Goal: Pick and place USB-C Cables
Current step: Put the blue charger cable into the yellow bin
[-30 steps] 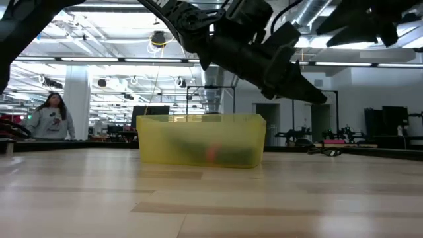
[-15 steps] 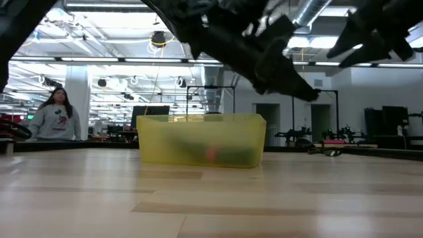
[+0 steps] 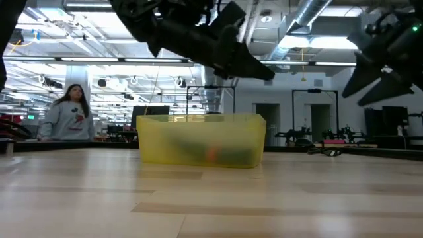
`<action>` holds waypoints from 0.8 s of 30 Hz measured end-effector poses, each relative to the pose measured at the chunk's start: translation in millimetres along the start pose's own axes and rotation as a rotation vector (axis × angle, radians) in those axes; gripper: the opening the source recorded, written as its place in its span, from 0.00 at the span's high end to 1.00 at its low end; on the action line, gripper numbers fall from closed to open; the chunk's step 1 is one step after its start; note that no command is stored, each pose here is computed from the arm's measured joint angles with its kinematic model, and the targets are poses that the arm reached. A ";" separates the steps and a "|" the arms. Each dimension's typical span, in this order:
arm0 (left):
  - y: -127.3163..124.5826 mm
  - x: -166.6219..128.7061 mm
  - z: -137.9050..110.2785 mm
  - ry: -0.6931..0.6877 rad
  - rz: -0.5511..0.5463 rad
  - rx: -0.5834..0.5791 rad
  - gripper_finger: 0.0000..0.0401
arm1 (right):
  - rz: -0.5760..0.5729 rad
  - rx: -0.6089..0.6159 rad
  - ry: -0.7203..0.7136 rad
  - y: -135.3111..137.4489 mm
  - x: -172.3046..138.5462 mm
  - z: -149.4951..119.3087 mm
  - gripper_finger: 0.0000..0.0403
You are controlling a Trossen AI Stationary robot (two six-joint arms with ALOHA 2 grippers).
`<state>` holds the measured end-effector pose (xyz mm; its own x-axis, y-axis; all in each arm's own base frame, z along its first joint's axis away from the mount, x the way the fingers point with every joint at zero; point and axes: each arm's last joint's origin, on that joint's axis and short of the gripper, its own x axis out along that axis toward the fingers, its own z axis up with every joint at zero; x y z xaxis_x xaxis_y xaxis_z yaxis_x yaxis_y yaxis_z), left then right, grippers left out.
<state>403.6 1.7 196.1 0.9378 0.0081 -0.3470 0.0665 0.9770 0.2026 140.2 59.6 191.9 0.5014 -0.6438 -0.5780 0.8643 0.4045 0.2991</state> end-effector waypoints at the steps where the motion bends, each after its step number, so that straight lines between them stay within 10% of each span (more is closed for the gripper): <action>1: 0.0 -2.3 -0.6 -0.003 0.005 0.001 0.69 | -0.007 0.013 0.019 -1.3 1.7 -1.7 0.39; 24: -0.9 -5.9 -6.9 0.031 0.017 0.034 0.69 | -0.122 0.108 0.147 5.8 64.6 -28.1 0.39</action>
<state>395.7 2.2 191.6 0.9280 0.0313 -0.3712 0.0630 0.9690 0.2390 176.4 38.6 135.0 0.3883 -0.5786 -0.7173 0.9215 0.2528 0.2950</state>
